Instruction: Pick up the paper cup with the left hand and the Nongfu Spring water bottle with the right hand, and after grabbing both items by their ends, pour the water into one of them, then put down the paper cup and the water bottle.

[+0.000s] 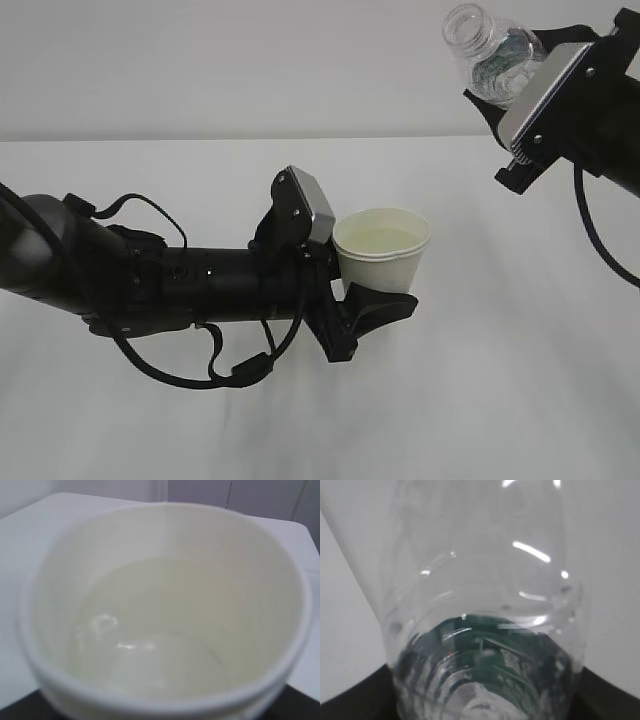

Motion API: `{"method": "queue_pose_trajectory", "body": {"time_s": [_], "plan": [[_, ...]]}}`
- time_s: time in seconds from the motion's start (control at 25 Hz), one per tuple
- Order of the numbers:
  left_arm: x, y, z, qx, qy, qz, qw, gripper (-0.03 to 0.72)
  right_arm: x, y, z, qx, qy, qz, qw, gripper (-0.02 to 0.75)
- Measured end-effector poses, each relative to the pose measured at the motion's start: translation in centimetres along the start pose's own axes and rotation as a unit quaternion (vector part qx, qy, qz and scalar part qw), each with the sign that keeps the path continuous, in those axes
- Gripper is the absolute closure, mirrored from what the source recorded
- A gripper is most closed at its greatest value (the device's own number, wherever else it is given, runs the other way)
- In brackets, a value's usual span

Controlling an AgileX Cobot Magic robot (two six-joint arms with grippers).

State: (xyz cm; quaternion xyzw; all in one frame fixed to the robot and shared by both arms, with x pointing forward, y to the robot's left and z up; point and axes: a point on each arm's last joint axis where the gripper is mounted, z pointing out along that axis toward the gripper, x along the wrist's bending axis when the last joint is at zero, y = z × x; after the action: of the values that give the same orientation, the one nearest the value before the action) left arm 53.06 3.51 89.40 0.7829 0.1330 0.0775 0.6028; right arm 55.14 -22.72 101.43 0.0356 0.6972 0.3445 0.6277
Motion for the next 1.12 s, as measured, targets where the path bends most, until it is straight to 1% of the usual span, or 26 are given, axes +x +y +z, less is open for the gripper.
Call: {"method": "queue_pose_trajectory", "body": {"time_s": [0.2, 0.44, 0.72, 1.12], "plan": [[0.0, 0.0, 0.0, -0.001, 0.002, -0.002, 1.0, 0.238, 0.6, -0.7, -0.6, 0.026, -0.006, 0.057, 0.998, 0.267], [0.1, 0.0, 0.0, -0.002, 0.004, -0.003, 1.0, 0.238, 0.4, -1.0, -0.7, 0.039, -0.02, 0.112, 0.993, 0.267], [0.1, 0.0, 0.0, 0.003, 0.006, -0.003, 1.0, 0.238, 0.0, -1.5, -0.8, 0.061, -0.052, 0.18, 0.98, 0.267], [0.1, -0.1, 0.0, 0.005, 0.007, -0.003, 1.0, 0.238, -0.3, -2.0, -0.9, 0.082, -0.076, 0.238, 0.965, 0.267]]}}
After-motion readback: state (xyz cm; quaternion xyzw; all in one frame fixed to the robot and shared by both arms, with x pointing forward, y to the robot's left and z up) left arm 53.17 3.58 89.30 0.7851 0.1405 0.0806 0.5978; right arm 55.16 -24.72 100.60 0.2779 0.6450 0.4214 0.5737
